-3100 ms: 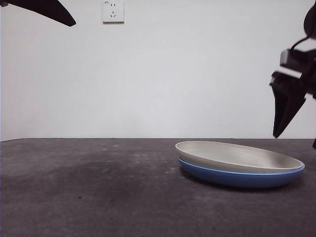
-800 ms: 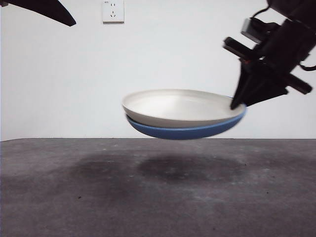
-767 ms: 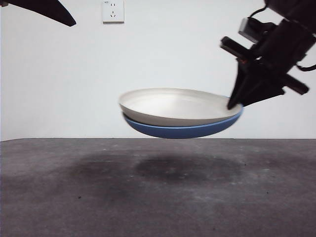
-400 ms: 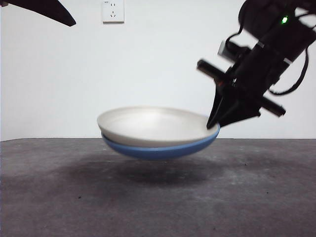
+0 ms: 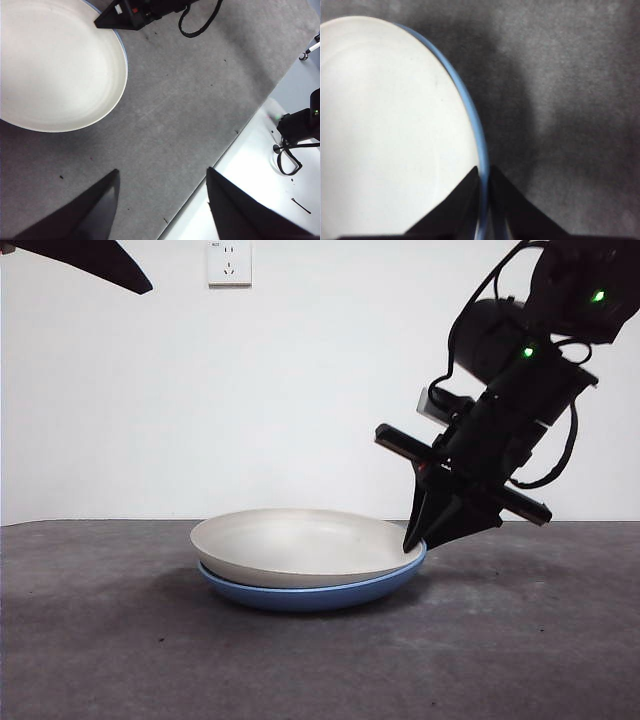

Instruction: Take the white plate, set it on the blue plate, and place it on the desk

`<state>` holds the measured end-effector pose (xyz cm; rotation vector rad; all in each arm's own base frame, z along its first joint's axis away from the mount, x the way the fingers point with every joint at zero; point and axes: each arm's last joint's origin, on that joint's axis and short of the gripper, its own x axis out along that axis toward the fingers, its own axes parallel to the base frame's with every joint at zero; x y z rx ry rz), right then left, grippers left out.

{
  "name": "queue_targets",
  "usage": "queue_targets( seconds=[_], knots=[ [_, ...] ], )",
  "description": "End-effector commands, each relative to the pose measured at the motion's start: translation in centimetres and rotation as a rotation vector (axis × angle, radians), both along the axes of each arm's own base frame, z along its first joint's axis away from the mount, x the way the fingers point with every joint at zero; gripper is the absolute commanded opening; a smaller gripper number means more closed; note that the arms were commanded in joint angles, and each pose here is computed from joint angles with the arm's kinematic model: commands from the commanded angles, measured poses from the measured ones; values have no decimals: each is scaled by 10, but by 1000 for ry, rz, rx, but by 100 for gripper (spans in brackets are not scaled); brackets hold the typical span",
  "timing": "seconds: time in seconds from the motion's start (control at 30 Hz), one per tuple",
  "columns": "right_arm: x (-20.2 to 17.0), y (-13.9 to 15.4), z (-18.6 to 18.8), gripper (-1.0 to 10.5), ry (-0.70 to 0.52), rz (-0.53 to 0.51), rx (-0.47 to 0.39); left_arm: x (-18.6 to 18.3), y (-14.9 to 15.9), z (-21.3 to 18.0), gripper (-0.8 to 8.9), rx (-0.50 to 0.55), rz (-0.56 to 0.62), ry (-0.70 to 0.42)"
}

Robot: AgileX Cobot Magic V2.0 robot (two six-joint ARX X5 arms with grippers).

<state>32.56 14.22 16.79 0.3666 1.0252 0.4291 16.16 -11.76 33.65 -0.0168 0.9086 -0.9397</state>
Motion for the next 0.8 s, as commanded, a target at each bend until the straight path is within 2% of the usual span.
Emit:
queue_targets(
  seconds=[0.03, 0.27, 0.37, 0.47, 0.63, 0.8],
  knots=[
    [6, 6, -1, 13, -1, -2, 14, 0, -2, 3, 279, -5, -16, -16],
    [4, 5, -3, 40, 22, 7, 7, 0, -2, 3, 279, -6, -16, -17],
    [3, 5, -4, 201, 37, 8, 1, 0, -2, 3, 279, -6, -16, -17],
    [3, 5, -4, 289, 41, 9, 0, 0, -2, 3, 279, -6, -16, -17],
    [0, 4, 5, 289, 22, 13, 3, 0, -2, 3, 279, -6, -16, -17],
    [-9, 0, 32, 289, -42, 29, 1, 0, -2, 3, 279, -6, -16, -18]
  ],
)
